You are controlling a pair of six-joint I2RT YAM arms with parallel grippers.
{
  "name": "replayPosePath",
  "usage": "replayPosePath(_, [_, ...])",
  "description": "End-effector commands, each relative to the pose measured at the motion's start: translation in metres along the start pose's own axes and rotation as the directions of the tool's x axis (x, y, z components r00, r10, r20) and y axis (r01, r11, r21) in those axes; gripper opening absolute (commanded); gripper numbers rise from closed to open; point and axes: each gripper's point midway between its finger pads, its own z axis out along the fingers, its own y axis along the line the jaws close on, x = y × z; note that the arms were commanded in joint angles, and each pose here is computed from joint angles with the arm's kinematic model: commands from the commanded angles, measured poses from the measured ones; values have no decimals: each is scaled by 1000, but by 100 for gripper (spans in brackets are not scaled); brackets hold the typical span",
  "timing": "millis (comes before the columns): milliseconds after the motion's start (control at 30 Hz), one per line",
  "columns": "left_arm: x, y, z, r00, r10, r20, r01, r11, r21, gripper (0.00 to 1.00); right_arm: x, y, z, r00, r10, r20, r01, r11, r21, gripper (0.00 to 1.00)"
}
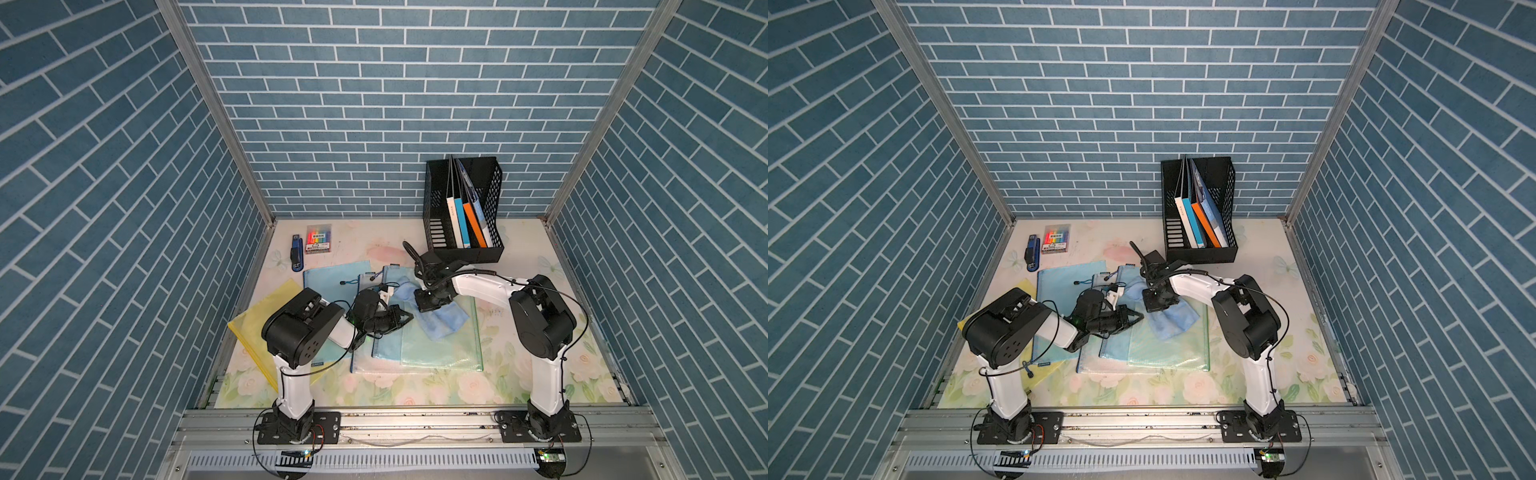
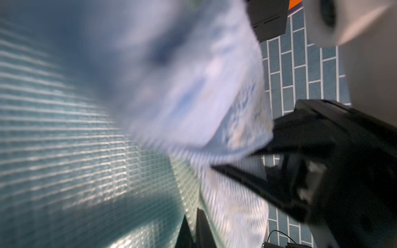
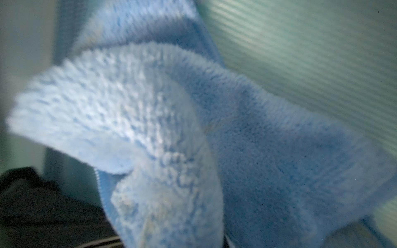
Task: Wipe the document bag
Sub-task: Wipe the dirt from the document bag.
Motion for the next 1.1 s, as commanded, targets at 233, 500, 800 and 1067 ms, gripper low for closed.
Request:
replayPosePath(233, [-7,6,-5,999,-1,48,3,999,-36,0,32,-57,-9,993,96,-75,-88,991,102,0])
replayPosePath(500, [-7,5,-4,999,-6,46,7,999,-33,0,59,-163,-58,978,205,-30,-175,894,412,0])
replayPosePath(800, [-15,-1,-2,998,-9,63,10,1000,-23,0,29,-53,-16,999,22,-50,-14,988,155,0])
replayPosePath(1067, [-22,-7,-2,995,-25,92,26,1000,-9,0,29,12,3,994,-72,-88,71,997,-17,0])
